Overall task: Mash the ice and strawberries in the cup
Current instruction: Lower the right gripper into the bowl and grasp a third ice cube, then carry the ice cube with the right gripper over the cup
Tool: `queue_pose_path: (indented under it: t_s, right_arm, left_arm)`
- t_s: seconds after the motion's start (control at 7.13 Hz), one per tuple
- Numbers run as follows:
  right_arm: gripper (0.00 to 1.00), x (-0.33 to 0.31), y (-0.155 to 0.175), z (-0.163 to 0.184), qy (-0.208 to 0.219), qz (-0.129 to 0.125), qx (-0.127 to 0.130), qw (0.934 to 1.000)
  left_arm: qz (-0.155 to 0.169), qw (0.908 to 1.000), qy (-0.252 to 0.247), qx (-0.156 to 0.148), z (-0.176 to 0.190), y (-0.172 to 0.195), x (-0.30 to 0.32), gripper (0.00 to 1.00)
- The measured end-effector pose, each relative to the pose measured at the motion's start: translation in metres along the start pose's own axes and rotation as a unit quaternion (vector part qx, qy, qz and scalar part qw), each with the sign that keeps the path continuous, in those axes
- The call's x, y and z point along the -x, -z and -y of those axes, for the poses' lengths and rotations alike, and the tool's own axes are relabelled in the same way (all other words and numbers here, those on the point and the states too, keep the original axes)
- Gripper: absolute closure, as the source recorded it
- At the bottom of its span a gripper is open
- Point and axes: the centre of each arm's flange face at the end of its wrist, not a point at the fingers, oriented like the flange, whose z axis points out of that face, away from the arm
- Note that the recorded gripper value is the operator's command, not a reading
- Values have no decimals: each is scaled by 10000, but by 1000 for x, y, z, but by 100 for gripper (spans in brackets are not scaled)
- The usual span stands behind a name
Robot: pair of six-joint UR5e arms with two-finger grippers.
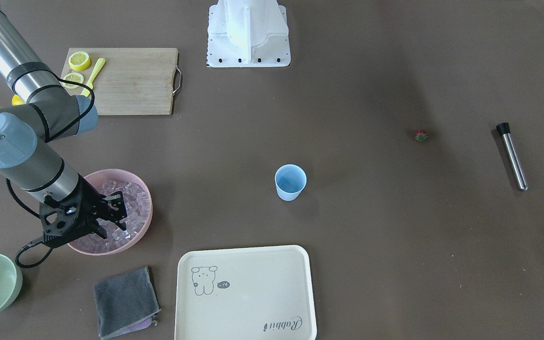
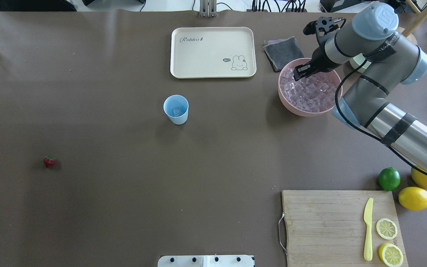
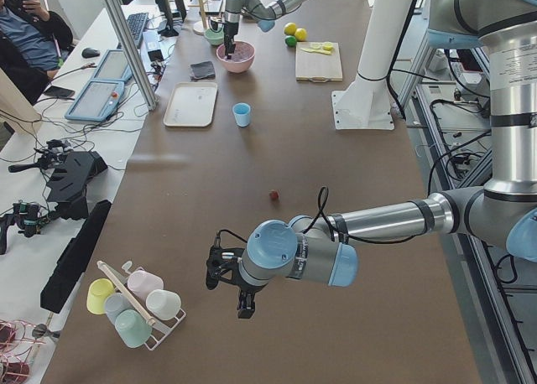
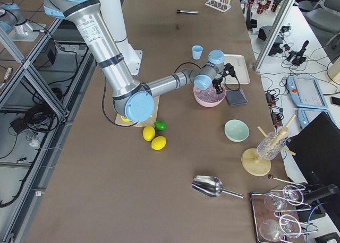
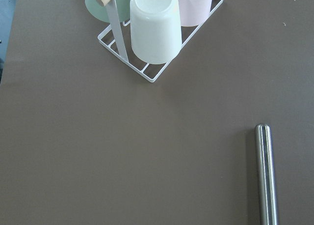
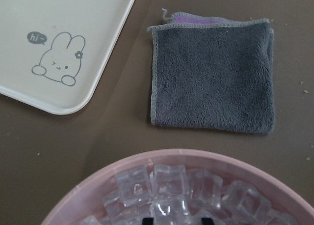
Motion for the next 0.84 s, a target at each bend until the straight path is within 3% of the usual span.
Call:
queue_pose_path:
  t_s: [0.42, 0.84]
  right_arm:
    - [81, 4, 2, 2, -110, 32, 13, 9999]
    - [81, 40, 65, 31, -481, 272, 61, 9985]
  left_arm:
    - [0, 10000, 3, 3, 0, 0, 0, 2]
    - [-1, 10000, -3, 2, 1, 0, 0, 2]
